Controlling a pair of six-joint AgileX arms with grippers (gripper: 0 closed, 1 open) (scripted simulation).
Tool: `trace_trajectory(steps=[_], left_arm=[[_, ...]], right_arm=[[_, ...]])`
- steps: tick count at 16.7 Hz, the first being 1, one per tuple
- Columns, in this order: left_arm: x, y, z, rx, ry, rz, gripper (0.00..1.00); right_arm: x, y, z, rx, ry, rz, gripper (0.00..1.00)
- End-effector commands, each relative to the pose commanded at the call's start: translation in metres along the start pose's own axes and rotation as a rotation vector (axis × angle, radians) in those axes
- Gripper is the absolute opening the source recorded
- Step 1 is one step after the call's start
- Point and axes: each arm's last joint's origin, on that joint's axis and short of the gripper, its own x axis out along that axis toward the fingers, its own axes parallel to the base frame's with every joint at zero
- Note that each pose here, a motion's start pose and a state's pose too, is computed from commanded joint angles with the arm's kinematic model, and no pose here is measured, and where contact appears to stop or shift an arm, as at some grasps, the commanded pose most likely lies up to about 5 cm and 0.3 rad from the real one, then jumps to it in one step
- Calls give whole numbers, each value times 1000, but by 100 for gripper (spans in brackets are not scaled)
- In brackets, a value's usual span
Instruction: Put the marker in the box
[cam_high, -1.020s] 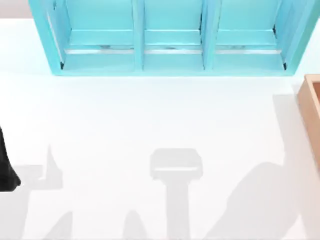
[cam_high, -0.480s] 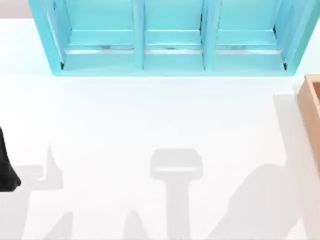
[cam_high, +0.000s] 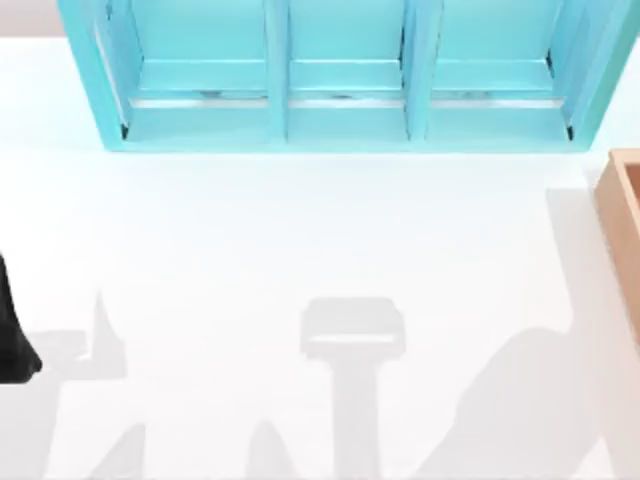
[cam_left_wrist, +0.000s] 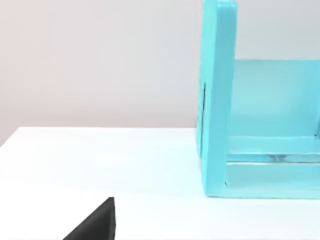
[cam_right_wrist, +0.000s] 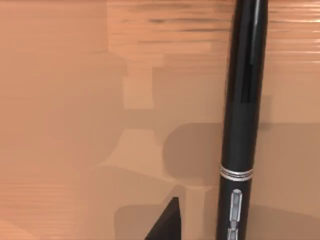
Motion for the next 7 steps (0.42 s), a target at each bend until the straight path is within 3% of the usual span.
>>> trace_trajectory(steps=[2, 7], left_arm=[[0, 0, 0, 0, 0, 0, 100], [0, 0, 0, 0, 0, 0, 100]], right_arm=[[0, 0, 0, 0, 0, 0, 100], [0, 0, 0, 0, 0, 0, 100]])
